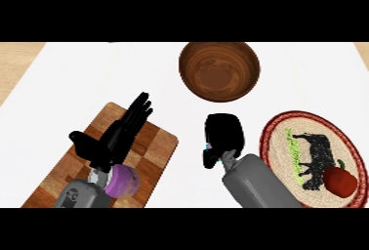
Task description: Pick the cupcake from the placemat and place it in the bowl
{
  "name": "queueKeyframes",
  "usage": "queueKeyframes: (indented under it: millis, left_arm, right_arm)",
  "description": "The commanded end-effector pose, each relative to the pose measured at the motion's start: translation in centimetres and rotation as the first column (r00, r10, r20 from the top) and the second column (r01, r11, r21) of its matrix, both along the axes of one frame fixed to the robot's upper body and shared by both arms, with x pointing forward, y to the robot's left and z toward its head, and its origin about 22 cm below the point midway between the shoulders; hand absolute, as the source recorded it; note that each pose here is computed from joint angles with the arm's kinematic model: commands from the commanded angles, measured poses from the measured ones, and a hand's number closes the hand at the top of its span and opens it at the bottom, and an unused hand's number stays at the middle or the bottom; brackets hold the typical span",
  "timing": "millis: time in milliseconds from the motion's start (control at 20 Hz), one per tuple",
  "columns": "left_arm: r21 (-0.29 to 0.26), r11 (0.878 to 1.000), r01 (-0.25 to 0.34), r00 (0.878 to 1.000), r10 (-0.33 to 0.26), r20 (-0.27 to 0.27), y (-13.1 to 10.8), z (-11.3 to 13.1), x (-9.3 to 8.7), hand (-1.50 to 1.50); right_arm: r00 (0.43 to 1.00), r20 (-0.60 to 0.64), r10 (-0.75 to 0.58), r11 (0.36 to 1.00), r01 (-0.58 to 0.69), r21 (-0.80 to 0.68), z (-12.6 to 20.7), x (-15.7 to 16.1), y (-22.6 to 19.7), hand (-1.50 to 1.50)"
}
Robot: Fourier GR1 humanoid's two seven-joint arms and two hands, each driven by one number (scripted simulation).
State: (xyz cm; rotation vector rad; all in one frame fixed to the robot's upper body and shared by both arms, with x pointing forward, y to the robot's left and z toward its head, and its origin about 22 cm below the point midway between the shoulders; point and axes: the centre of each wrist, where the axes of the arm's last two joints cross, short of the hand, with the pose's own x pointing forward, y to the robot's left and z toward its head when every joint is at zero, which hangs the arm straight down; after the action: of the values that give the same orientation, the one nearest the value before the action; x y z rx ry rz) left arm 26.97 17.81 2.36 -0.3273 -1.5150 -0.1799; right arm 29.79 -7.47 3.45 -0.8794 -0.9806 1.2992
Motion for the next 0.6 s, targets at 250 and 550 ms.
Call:
queueKeyframes:
  millis: [250,550]
  left_arm:
    - [0.008,0.999,-0.040,0.998,0.040,-0.046,1.1,0.2,0.9,0.00]
    - [0.022,0.999,-0.040,0.998,0.041,-0.049,1.8,-0.6,-1.1,0.00]
  right_arm:
    - [0.956,0.168,0.241,0.970,-0.240,-0.024,5.6,-6.1,9.0,1.50]
    - [0.911,0.366,0.192,0.967,-0.240,0.089,12.2,-7.6,10.1,1.50]
